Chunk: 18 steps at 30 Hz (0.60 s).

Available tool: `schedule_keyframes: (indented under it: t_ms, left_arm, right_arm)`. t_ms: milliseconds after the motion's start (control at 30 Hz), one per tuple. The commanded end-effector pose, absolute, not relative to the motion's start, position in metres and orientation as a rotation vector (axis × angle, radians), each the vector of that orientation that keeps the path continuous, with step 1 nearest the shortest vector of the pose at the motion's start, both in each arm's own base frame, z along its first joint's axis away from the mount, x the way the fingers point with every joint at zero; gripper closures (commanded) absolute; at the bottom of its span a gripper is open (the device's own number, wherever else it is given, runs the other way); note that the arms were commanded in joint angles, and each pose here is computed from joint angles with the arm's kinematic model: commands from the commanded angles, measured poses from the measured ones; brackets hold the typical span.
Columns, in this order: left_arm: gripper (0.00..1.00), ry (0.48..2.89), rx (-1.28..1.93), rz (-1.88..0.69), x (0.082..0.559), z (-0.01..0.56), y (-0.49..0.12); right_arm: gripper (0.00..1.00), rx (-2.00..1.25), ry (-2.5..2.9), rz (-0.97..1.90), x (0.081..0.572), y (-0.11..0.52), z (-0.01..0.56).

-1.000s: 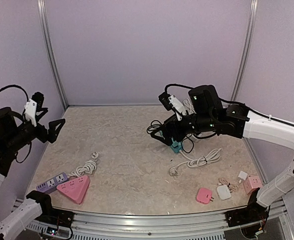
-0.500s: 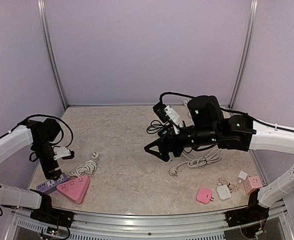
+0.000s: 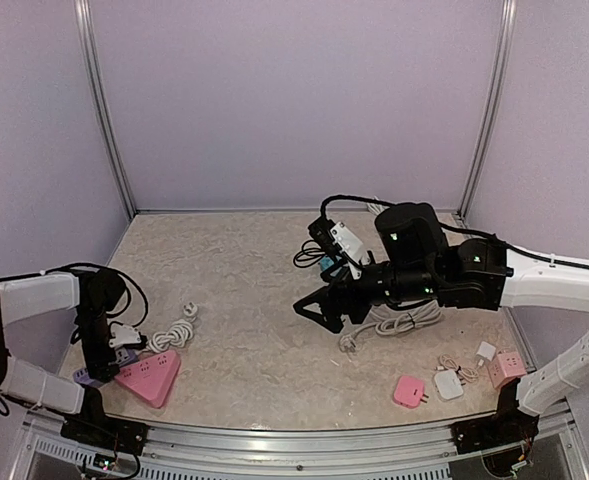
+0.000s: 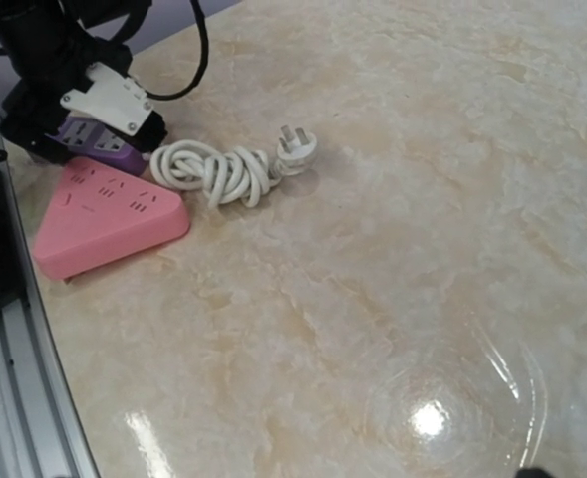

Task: Insert the plug
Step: Pick up the socket from the center of the board.

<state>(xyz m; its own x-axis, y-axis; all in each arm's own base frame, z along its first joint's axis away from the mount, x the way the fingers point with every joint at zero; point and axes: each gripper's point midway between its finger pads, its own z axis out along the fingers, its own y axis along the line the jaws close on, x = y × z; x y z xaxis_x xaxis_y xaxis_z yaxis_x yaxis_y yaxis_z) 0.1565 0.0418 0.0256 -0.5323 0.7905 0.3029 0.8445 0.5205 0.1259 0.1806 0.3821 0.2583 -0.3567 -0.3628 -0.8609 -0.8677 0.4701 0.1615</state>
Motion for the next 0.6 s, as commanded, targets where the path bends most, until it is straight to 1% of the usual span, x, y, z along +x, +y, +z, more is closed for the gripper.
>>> schedule_keyframes:
  t_ms: [0,133,233,400,500,533,567]
  left_arm:
    - [0.12,-2.616,-1.457,-0.364,0.172,0.013,0.035]
    - [0.29,-2.696,-1.463,-0.224,0.174,0.01,0.022]
    - [0.44,-2.769,-1.46,-0.134,0.177,0.013,0.012]
    - [0.78,-2.871,-1.398,-0.141,0.189,0.021,0.018]
    - [0.97,-2.931,-1.353,-0.175,0.199,0.029,0.025]
    - [1.0,-2.947,-1.335,-0.199,0.203,0.032,0.029]
    - [1.0,-2.967,-1.318,-0.227,0.208,0.036,0.033]
  right_arm:
    - [0.06,-1.032,1.916,0.807,0.176,0.38,0.258]
    - [0.06,-1.034,1.929,0.81,0.175,0.381,0.253]
    - [0.06,-1.033,1.935,0.816,0.174,0.381,0.252]
    - [0.06,-1.03,1.933,0.819,0.174,0.381,0.252]
    - [0.05,-1.028,1.931,0.82,0.174,0.382,0.253]
    - [0.06,-1.029,1.931,0.82,0.174,0.382,0.253]
    - [0.06,-1.026,1.932,0.818,0.175,0.381,0.253]
